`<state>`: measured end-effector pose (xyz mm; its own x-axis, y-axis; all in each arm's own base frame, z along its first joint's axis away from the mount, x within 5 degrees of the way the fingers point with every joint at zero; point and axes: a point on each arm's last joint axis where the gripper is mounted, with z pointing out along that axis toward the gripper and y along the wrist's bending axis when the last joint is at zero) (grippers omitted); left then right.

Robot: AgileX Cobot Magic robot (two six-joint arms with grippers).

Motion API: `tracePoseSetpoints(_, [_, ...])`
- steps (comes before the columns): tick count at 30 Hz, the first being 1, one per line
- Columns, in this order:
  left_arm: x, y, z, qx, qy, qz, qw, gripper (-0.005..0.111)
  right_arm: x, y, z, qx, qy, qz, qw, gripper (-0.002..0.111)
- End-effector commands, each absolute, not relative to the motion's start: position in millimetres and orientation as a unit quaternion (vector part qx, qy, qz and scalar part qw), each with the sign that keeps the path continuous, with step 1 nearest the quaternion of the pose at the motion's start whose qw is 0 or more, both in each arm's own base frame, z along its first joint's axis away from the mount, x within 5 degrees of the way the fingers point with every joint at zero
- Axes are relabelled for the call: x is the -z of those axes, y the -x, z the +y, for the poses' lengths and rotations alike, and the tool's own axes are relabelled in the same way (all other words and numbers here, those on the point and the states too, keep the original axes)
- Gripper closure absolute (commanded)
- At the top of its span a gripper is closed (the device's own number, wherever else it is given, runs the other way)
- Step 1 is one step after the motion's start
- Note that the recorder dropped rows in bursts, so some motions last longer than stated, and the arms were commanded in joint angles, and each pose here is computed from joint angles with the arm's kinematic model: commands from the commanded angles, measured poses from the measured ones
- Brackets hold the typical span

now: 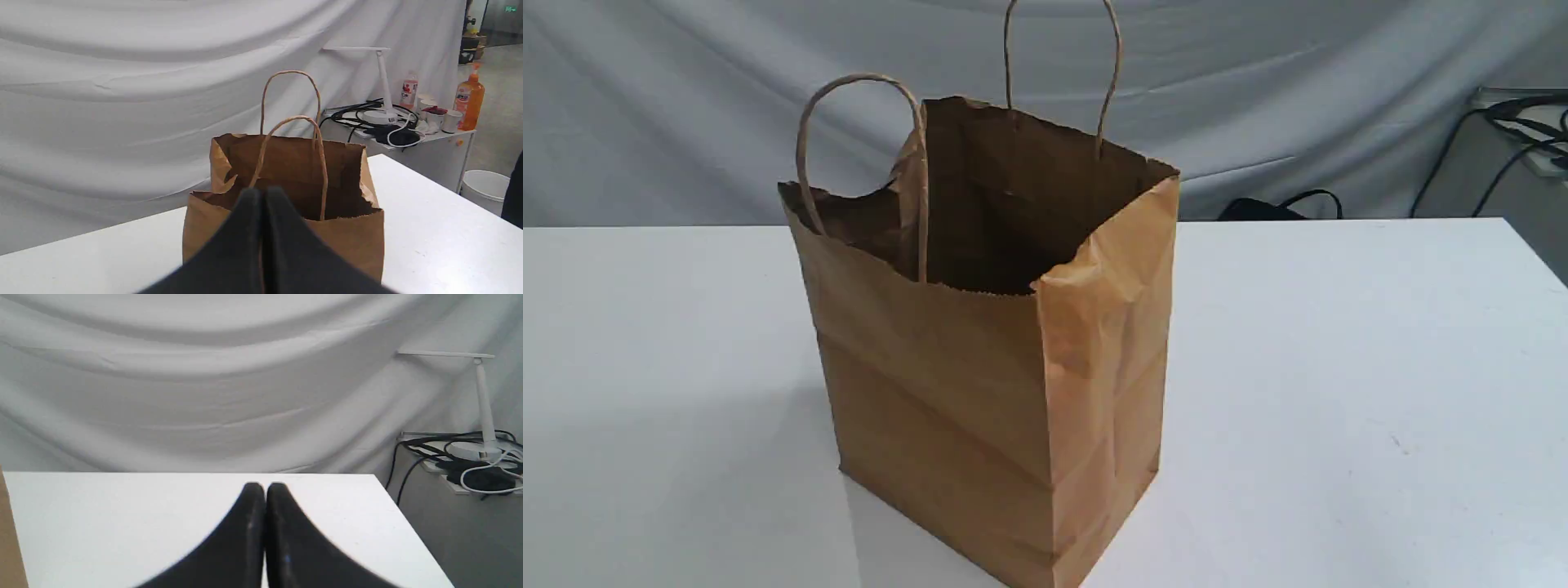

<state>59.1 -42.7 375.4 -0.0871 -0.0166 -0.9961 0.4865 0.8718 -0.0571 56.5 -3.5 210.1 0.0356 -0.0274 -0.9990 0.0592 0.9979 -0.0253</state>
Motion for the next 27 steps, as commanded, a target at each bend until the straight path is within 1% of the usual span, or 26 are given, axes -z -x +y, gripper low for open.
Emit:
tracePoseSetpoints(1, [-374.0, -58.4, -42.6, 0.193, -0.163, 0.712, 0.655, 0.107, -206.6, -56.3, -4.4, 0.047, -0.004, 0.702, 0.711, 0.108])
tracePoseSetpoints(5, [-374.0, -58.4, -42.6, 0.193, -0.163, 0.712, 0.655, 0.107, -204.7, -56.3, -4.6, 0.048, -0.004, 0.709, 0.703, 0.108])
tracePoseSetpoints(9, [-374.0, -58.4, -42.6, 0.193, -0.163, 0.712, 0.655, 0.107, -204.5, -56.3, -3.8, 0.011, -0.035, 0.709, 0.704, 0.108])
tracePoseSetpoints(27, [-374.0, -58.4, -42.6, 0.193, -0.163, 0.712, 0.655, 0.107, -204.5, -56.4, -3.8, 0.008, -0.038, 0.709, 0.704, 0.108])
